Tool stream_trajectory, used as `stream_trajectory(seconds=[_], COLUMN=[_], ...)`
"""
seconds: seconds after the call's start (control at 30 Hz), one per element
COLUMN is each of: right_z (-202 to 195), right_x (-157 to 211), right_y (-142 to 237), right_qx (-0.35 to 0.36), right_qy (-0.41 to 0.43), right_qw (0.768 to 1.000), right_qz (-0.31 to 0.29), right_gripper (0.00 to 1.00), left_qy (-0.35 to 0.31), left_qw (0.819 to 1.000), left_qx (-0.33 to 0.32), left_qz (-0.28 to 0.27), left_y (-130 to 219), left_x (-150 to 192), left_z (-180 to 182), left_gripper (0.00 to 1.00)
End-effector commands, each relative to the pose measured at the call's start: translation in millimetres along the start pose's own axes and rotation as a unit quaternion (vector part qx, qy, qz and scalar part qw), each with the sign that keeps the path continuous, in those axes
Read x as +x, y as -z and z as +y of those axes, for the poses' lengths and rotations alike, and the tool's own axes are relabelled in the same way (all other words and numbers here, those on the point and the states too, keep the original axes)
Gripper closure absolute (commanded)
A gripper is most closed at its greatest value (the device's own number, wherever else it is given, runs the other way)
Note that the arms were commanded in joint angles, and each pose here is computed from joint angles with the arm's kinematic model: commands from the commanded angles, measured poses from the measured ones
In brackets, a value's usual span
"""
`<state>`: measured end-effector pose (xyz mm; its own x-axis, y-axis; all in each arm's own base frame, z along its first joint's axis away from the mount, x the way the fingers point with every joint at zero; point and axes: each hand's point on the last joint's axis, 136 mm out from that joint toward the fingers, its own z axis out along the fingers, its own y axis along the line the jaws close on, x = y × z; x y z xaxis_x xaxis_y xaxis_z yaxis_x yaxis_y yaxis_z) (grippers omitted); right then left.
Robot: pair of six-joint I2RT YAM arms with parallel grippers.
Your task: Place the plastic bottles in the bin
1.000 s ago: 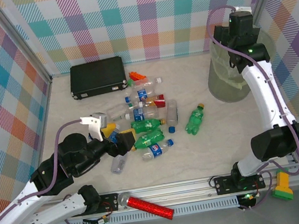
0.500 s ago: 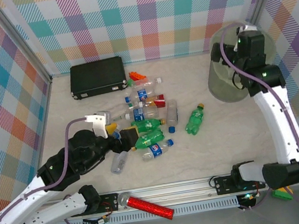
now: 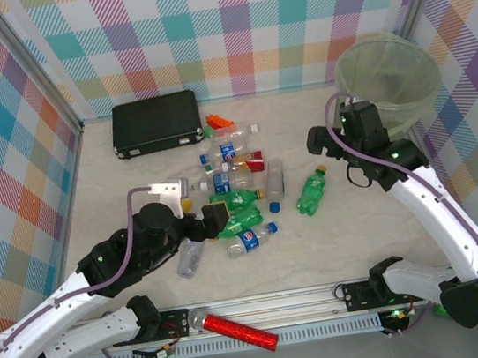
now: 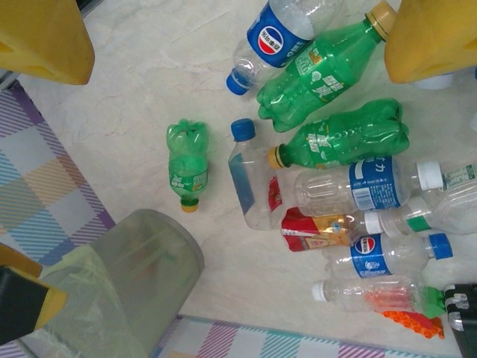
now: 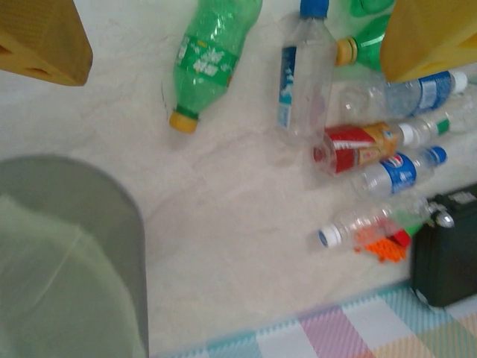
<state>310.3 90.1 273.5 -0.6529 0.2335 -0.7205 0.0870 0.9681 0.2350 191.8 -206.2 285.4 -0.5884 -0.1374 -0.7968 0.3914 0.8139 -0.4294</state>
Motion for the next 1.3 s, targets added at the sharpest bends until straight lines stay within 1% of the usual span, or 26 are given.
stream_trajectory(seconds=[0.0,0.13,0.3,0.4,0.43,0.63,0.77,0.9,1.0,1.27], right_z=[-7,-8,4,5,4,1,-4,-14,-21,-26], right_x=[30,57,94,113,118,141,150,160,167,182], right_y=[-21,-42,-66,-79,-83,-102,-114,-127,-137,-153], right_qx=[0.041,0.071,0.052,0.053,0.057,0.069,0.08,0.088,0.09,0.096], right_qy=[-0.012,-0.021,-0.046,-0.064,-0.069,-0.104,-0.119,-0.142,-0.16,-0.152], right_qw=[0.997,0.987,0.974,0.964,0.962,0.947,0.938,0.927,0.919,0.914], right_qz=[0.064,0.143,0.217,0.252,0.259,0.296,0.315,0.335,0.348,0.365], right_gripper=[0.01,0.01,0.01,0.01,0.0,0.07,0.08,0.13,0.15,0.19], left_qy=[0.01,0.011,0.009,0.008,0.008,0.011,0.012,0.014,0.014,0.016], left_qw=[1.0,1.0,1.0,0.999,0.999,0.997,0.998,0.998,0.998,0.998], left_qx=[-0.001,0.001,0.014,0.027,0.03,0.061,0.059,0.061,0.06,0.058], left_qz=[-0.003,-0.004,0.005,0.015,0.019,0.039,0.033,0.03,0.027,0.022], left_y=[1,4,12,18,19,25,27,29,31,31], left_x=[2,4,7,8,10,17,17,16,15,12], left_z=[2,3,2,-2,-2,-10,-7,-7,-6,-6], left_gripper=[0.01,0.0,0.01,0.0,0.0,0.01,0.0,0.0,0.01,0.0])
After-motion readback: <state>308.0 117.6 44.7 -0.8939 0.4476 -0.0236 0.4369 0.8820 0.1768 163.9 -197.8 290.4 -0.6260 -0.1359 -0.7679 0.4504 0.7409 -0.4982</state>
